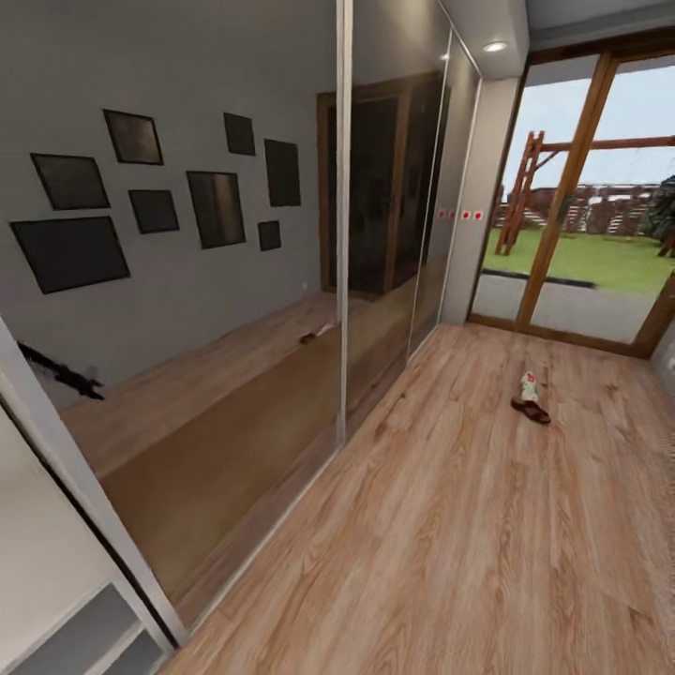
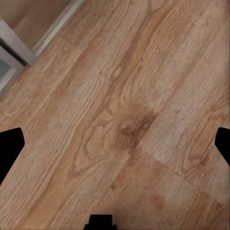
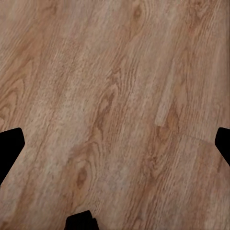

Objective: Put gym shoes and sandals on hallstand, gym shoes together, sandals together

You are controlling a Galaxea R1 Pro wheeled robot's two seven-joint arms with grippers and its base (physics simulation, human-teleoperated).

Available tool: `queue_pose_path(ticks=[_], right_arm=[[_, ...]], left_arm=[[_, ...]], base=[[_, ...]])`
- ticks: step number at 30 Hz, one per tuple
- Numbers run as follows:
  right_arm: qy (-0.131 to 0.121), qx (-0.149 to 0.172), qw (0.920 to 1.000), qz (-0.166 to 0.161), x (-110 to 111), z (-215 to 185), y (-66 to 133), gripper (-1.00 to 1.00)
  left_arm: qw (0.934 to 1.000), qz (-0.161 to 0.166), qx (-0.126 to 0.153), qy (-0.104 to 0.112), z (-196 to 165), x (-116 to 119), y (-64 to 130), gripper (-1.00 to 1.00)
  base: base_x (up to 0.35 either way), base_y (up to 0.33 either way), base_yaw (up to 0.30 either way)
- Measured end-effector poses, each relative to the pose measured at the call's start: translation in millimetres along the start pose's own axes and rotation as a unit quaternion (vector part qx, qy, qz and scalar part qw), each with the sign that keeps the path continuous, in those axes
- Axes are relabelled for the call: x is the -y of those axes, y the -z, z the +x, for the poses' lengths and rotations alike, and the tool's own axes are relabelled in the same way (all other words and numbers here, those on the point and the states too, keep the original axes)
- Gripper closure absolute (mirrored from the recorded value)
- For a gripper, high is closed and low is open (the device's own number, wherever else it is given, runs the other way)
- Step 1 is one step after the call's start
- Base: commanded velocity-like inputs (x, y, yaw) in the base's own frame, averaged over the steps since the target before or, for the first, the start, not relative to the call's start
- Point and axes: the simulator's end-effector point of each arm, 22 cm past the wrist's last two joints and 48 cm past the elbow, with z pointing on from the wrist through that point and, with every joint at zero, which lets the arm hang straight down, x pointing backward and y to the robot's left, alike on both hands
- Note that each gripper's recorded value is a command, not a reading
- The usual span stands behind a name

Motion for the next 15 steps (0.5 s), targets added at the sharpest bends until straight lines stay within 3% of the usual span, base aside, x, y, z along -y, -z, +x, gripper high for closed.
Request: queue_pose_path(ticks=[7,15], right_arm=[[0.001,-0.004,1.0,0.001,0.5,3.1,-0.5,-1.0],[0.001,-0.008,1.0,0.002,1.0,6.3,-1.1,-1.0]], left_arm=[[1.0,0.0,-0.004,0.0,3.9,-0.1,-0.2,-1.0],[1.0,0.0,-0.009,0.0,7.6,-0.2,-0.6,-1.0]], base=[[0.32,-0.015,-0.223],[0.295,-0.129,-0.231]])
